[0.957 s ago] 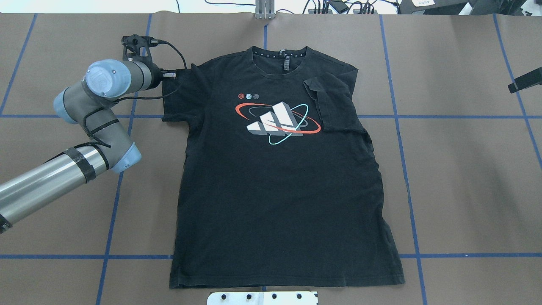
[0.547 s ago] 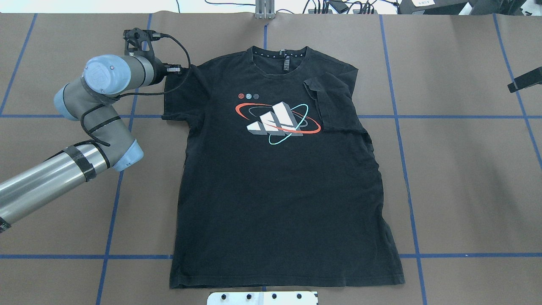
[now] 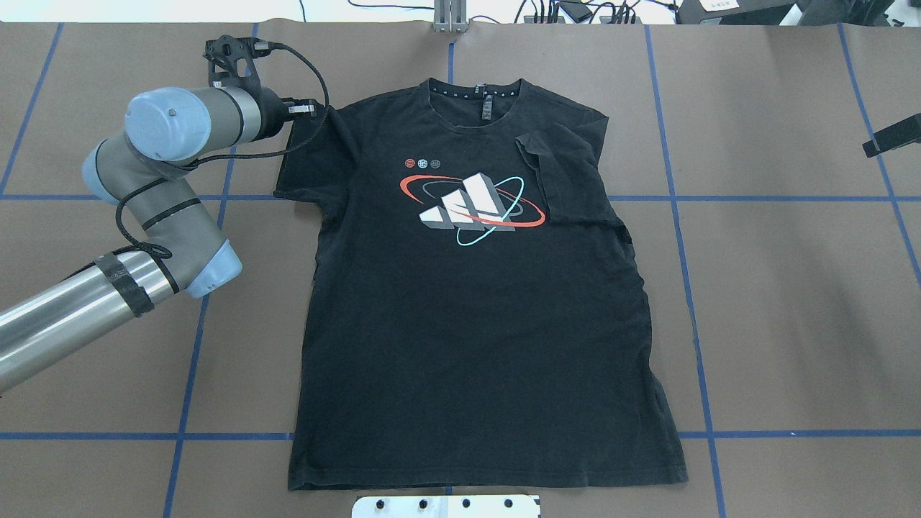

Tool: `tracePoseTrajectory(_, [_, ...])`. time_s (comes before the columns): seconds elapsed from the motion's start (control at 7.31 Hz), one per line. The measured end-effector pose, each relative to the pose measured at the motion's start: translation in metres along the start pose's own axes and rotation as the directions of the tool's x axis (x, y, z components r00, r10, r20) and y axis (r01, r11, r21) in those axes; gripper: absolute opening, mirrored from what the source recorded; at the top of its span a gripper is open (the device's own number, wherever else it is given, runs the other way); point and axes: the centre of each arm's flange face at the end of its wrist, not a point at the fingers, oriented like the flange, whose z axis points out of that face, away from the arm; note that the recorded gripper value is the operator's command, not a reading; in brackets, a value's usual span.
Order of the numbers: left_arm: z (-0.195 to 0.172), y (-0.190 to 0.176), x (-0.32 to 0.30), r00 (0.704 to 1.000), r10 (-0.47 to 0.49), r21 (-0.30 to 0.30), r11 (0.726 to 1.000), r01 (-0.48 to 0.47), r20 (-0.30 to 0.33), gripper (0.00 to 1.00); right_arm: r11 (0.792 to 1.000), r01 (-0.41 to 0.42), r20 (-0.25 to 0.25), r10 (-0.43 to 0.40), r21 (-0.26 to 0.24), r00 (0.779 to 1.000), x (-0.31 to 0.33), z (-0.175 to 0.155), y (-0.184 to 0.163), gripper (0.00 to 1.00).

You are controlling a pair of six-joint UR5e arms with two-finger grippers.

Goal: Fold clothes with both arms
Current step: 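Grasp the sleeve nearest the left gripper, then fold the sleeve with the left gripper inward over the shirt chest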

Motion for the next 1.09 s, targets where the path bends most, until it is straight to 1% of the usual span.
tracePoseTrajectory(0.27, [-0.003, 0.005, 0.023, 0.997, -0.079, -0.010, 0.997, 0.079, -0.026, 0.00, 1.000, 0.000, 0.000, 0.000, 0.000, 1.000, 0.000, 0.000, 0.000, 1.00])
tracePoseTrajectory(0.68, [0.004, 0.018, 0.093, 0.981, -0.193, -0.061, 0.980, 0.191, -0.022, 0.00, 1.000, -0.001, 0.000, 0.001, 0.001, 1.000, 0.000, -0.001, 0.000, 1.00])
tracePoseTrajectory(1.09, [0.008, 0.049, 0.153, 0.970, -0.244, -0.112, 0.964, 0.242, -0.009, 0.00, 1.000, -0.001, 0.000, 0.001, 0.001, 1.000, 0.000, 0.000, 0.000, 1.00])
